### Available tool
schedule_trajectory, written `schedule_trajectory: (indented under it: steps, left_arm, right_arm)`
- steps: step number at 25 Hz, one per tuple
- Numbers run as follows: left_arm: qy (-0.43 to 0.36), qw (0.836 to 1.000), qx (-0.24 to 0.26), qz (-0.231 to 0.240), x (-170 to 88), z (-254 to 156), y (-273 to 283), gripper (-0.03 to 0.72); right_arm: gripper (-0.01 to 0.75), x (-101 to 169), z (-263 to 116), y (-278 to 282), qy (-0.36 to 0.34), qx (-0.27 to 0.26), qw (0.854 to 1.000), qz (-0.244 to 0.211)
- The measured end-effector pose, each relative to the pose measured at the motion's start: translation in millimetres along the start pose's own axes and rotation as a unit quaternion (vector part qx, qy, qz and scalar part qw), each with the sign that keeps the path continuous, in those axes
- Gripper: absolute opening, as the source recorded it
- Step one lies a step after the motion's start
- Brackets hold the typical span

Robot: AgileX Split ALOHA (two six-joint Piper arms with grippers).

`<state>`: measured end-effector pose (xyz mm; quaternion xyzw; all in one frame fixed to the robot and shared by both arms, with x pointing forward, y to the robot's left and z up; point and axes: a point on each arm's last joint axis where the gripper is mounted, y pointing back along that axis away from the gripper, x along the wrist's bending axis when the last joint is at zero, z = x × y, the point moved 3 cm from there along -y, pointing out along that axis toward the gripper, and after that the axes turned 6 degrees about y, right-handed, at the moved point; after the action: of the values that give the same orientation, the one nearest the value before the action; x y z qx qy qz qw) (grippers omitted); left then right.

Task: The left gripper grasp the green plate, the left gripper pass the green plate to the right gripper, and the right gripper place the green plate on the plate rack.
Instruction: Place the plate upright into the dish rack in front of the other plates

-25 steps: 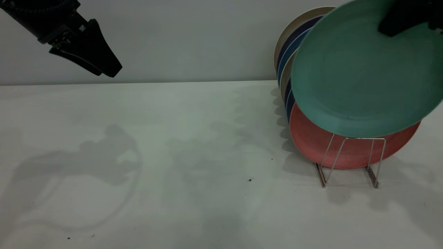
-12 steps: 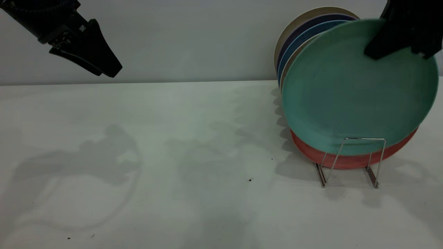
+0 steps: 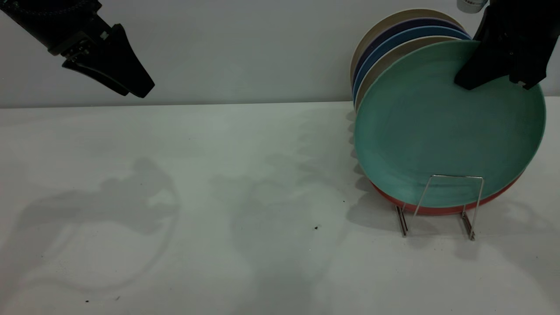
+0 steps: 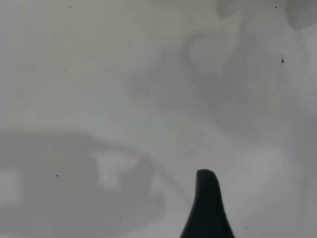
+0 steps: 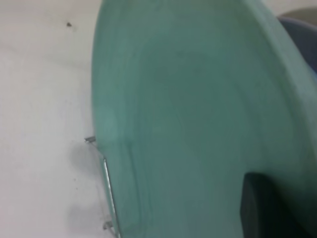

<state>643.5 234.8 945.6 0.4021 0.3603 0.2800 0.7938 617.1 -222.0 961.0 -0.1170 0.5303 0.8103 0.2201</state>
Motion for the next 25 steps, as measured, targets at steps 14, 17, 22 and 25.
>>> schedule_trajectory:
  steps: [14,17,22,25]
  left_arm:
    - [0.0,1.0,0.0,0.0,0.0,0.0,0.0,0.592]
    - [0.0,1.0,0.0,0.0,-0.1,-0.1,0.0,0.592]
    - [-0.001,1.0,0.001,-0.001,-0.3,-0.2,0.0,0.592]
    - [0.002,1.0,0.005,-0.007,-1.8,-1.5,2.3,0.592]
  right_arm:
    - [0.443,5.9,1.3,0.9,-0.055,-0.004,0.998,0.025]
    - [0.449,8.6,4.2,7.1,-0.064,-0.008,0.997,0.035]
    - [0.448,10.7,14.2,29.7,-0.063,-0.021,0.997,0.04]
    - [0.448,13.8,22.8,50.9,-0.073,-0.032,0.996,0.044]
